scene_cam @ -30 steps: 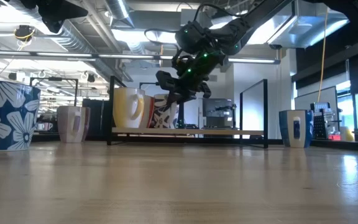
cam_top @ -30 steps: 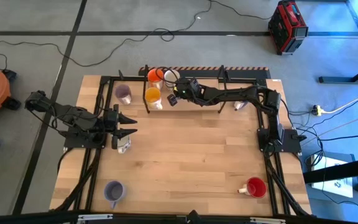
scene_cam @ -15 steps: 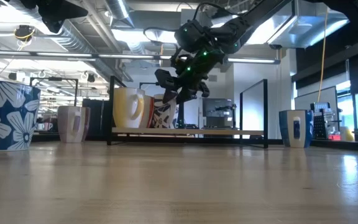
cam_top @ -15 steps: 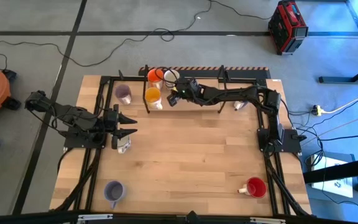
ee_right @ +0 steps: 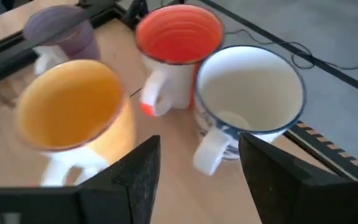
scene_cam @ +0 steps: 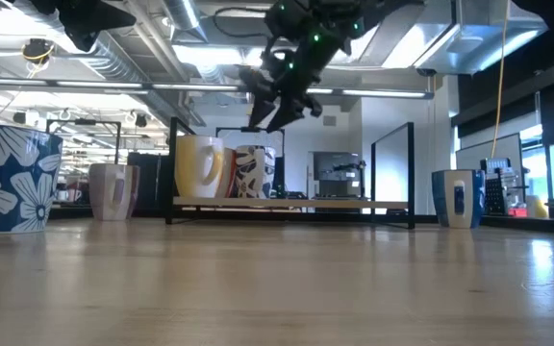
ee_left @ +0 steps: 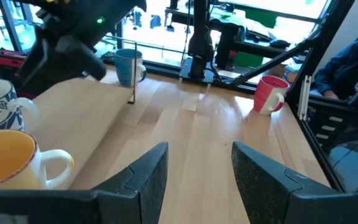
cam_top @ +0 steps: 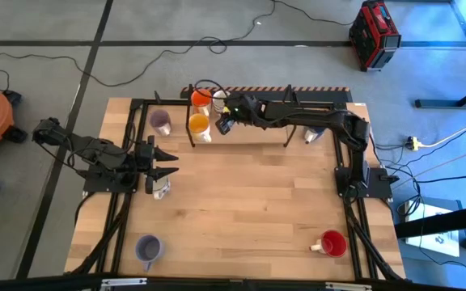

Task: Place coffee mugs
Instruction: Put the red mug on the shelf aligned with the white mug

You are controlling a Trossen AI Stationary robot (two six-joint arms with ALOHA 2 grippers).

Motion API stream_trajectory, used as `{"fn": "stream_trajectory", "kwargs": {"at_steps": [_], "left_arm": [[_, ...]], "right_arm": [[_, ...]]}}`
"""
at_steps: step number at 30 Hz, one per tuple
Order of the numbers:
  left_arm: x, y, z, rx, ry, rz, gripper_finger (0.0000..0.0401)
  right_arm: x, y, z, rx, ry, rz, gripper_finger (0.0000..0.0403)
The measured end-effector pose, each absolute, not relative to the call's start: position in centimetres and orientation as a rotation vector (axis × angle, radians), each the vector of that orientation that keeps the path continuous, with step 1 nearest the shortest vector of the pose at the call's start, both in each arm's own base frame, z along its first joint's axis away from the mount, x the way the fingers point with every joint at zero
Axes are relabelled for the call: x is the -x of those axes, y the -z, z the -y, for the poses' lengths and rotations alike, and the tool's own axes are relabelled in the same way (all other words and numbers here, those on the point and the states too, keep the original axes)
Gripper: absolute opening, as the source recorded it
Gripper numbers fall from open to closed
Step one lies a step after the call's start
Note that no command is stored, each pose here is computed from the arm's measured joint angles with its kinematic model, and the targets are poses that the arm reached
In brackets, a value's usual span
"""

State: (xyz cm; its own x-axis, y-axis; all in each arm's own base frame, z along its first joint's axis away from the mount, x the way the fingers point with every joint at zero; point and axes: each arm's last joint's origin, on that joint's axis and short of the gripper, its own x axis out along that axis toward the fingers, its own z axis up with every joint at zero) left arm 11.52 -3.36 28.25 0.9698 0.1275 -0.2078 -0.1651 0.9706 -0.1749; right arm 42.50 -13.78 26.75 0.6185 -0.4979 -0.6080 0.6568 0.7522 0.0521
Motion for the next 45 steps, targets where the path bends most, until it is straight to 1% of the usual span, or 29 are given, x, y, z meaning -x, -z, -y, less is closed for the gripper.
{"fn": "stream_trajectory", "kwargs": {"at_steps": [5, 9, 13, 18, 21, 34, 42, 45], "left_arm": [[-11.5, -28.2, 3.4, 0.192, -0.142, -0.200, 0.0172], [-11.5, -28.2, 3.4, 0.193, -0.140, -0.200, 0.0172], [-11.5, -28.2, 3.4, 0.193, -0.127, -0.207, 0.0172], [-11.6, -28.1, 3.4, 0.190, -0.128, -0.215, 0.0172], [-11.6, -28.1, 3.5, 0.191, -0.128, -0.215, 0.0172], [-11.9, -27.9, 3.7, 0.220, -0.095, -0.238, 0.0172], [-12.8, -27.3, 4.2, 0.245, -0.093, -0.291, 0.0172], [-13.1, -27.1, 4.3, 0.244, -0.096, -0.307, 0.0172]], "right_arm": [[-42.6, -29.0, 10.8, -0.249, 0.637, -0.682, 0.0204], [-42.0, -31.0, 7.9, -0.262, 0.599, -0.701, 0.0204], [-40.3, -32.1, 5.1, -0.293, 0.601, -0.738, 0.0204], [-37.4, -33.3, 1.1, -0.346, 0.634, -0.735, 0.0204], [-35.8, -33.7, -1.6, -0.401, 0.620, -0.722, 0.0204], [-30.9, -33.6, -14.8, -0.673, 0.470, -0.759, 0.0204], [-25.3, -32.8, -21.3, -0.851, 0.499, -0.874, 0.0204], [-23.1, -32.6, -23.0, -0.928, 0.531, -0.950, 0.0204]]}}
